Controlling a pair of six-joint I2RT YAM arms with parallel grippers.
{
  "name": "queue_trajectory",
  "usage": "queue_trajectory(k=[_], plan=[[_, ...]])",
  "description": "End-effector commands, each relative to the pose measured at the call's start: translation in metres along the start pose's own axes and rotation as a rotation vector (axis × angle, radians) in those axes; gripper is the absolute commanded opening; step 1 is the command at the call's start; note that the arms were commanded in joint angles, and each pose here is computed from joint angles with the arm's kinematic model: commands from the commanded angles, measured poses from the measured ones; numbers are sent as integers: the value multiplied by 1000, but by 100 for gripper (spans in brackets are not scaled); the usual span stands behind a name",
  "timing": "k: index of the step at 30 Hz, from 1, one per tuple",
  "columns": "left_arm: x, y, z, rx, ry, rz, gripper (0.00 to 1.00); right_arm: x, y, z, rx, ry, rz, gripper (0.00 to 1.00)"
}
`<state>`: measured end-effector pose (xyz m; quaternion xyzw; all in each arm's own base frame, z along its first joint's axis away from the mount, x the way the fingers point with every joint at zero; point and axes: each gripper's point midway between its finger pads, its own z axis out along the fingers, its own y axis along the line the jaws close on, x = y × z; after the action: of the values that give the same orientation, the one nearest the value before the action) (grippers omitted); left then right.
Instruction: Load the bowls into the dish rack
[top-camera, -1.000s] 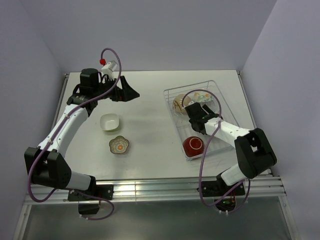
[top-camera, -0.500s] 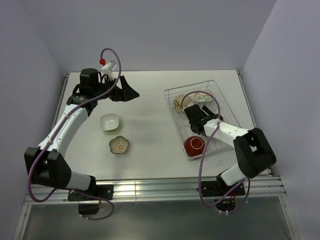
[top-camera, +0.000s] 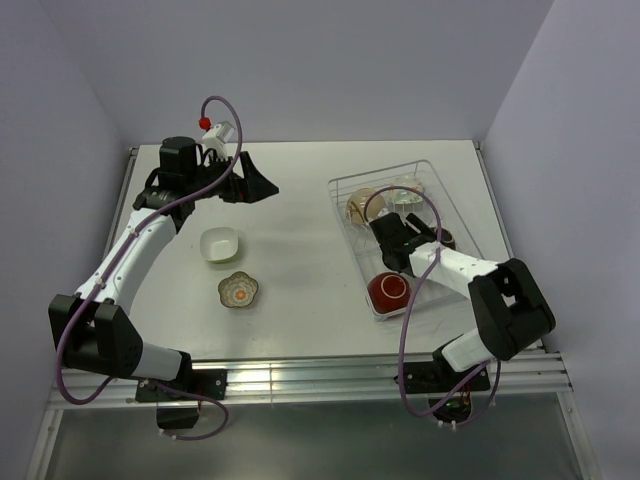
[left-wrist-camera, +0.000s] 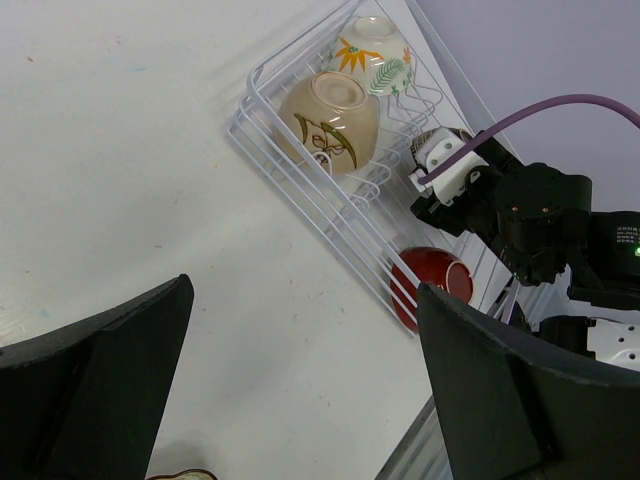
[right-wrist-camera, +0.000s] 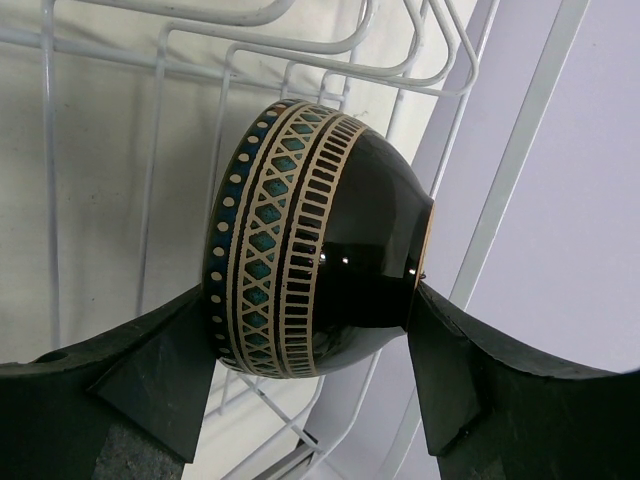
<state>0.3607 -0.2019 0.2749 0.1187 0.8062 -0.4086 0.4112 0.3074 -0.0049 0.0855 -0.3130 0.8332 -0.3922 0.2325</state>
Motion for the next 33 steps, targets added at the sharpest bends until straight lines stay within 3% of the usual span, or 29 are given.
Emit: queue_trajectory(k=[1, 7, 10, 13, 17, 20, 23, 33], plan=[[-19, -10, -6, 24, -53, 59, 99, -7, -24, -4, 104, -17, 67, 0], [-19, -9, -8, 15, -52, 64, 100, -11, -14, 4, 94, -15, 49, 10], [-19, -9, -8, 14, -53, 65, 99, -12, -11, 7, 83, -12, 40, 25], [-19, -8, -9, 11, -55, 64, 100, -13, -9, 8, 76, -14, 37, 34], [-18, -6, -9, 9, -52, 60, 100, -15, -6, 9, 57, -17, 34, 53], [-19, -7, -10, 10, -55, 62, 100, -17, -4, 9, 43, -19, 37, 79], [-19, -7, -11, 12, -55, 66, 99, -17, -2, 8, 22, -20, 39, 98], [-17, -7, -10, 14, -56, 57, 100, -29, 1, 1, -84, -54, 77, 100]])
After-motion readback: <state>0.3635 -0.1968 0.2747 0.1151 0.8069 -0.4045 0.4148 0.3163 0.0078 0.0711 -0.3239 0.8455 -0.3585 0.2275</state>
